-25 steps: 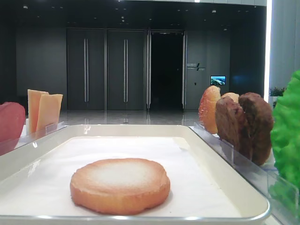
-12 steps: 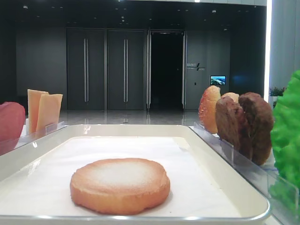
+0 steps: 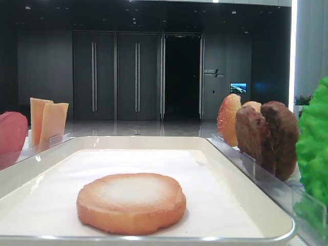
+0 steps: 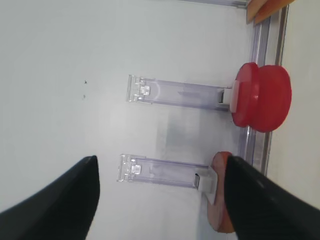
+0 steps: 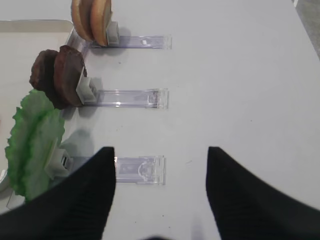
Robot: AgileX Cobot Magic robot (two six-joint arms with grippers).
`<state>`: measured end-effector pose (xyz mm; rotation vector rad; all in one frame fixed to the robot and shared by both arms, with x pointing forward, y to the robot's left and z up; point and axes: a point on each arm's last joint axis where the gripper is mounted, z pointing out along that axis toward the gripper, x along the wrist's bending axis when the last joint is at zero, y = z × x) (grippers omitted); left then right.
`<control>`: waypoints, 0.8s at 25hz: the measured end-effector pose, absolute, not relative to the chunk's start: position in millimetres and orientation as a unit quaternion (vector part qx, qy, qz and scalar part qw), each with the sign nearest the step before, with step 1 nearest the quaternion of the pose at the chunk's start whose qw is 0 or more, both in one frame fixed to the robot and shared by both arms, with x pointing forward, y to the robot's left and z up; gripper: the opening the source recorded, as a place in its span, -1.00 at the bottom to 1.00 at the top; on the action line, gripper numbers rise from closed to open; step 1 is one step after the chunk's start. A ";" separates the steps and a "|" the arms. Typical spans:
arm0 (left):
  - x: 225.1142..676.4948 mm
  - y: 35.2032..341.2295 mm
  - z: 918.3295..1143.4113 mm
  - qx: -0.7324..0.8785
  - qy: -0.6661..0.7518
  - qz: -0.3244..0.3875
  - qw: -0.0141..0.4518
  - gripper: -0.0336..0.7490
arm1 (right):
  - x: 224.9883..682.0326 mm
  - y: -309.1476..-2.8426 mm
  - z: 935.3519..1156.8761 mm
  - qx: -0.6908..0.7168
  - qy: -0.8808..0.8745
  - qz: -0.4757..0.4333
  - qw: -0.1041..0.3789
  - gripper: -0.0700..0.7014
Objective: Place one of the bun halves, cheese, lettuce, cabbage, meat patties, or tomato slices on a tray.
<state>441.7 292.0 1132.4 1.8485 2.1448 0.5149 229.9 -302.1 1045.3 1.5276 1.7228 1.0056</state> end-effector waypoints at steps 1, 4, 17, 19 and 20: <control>434.9 293.0 1133.0 0.635 0.739 0.180 0.135 0.59 | 229.9 -302.1 1045.3 0.578 0.652 0.381 0.309 0.26; 415.2 295.1 1132.6 0.634 0.737 0.187 0.144 0.59 | 229.9 -302.1 1045.3 0.578 0.652 0.381 0.309 0.26; 322.3 305.3 1122.8 0.613 0.723 0.236 0.216 0.47 | 229.9 -302.1 1045.3 0.578 0.652 0.381 0.309 0.26; 310.6 306.5 1118.0 0.609 0.721 0.242 0.225 0.45 | 229.9 -302.1 1045.3 0.578 0.652 0.381 0.309 0.26; 306.3 307.0 1115.4 0.608 0.720 0.244 0.228 0.44 | 229.9 -302.1 1045.3 0.578 0.652 0.381 0.309 0.26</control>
